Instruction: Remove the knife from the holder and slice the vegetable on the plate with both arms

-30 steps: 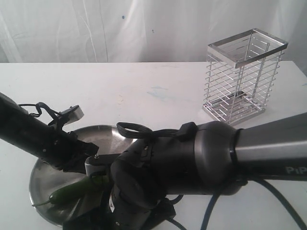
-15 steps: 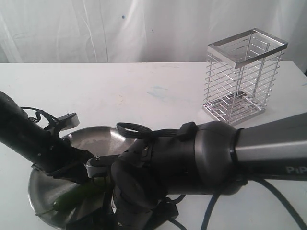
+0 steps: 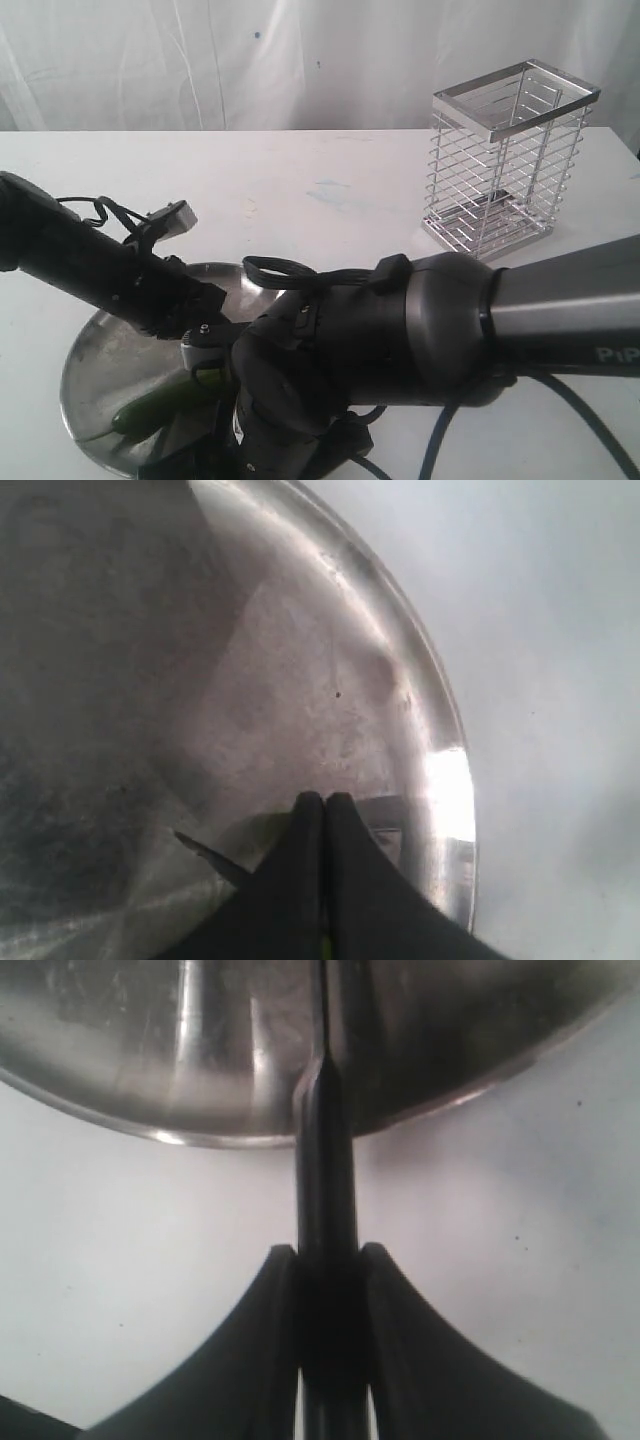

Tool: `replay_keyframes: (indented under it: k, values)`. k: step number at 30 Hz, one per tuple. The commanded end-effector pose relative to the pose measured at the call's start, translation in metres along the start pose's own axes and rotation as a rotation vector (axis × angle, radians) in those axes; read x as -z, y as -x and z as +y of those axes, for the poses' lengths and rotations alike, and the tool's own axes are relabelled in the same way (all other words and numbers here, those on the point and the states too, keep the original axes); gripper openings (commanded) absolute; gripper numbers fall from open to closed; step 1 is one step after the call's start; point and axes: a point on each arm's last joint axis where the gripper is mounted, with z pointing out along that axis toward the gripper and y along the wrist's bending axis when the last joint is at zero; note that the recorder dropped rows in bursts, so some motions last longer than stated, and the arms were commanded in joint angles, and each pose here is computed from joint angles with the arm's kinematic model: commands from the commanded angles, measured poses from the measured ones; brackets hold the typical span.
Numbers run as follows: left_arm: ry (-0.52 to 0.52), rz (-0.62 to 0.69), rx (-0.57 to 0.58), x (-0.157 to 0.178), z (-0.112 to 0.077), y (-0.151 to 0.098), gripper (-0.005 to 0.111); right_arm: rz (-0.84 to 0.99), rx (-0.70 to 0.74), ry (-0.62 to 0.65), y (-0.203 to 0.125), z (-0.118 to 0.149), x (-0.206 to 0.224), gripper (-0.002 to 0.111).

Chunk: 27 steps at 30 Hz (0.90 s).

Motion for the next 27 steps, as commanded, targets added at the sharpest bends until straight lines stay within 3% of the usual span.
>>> replay_keyframes:
  k: [1,6,10,14,22,27]
  values:
    - [0.017,0.108,-0.010,-0.014,0.010,-0.011,0.000,-0.011,-0.001,0.004,0.001,0.000,0.001,0.000]
    - [0.156,0.267,0.088,-0.026,0.035,-0.041,0.000,-0.011,-0.003,0.003,0.001,0.000,0.001,0.000]
    - [0.203,0.259,0.207,-0.033,0.043,-0.058,0.000,0.001,0.001,-0.015,0.000,-0.002,0.001,0.000]
    - [0.207,0.257,0.226,-0.035,0.045,-0.061,0.000,0.073,0.007,-0.080,-0.007,-0.008,0.002,0.000]
    - [0.197,0.240,0.230,-0.034,0.043,-0.055,0.000,0.120,0.026,-0.140,-0.011,-0.013,0.002,0.000]
    - [0.105,0.094,0.116,-0.013,0.018,-0.008,0.000,0.106,0.051,-0.155,-0.010,-0.015,0.002,0.000]
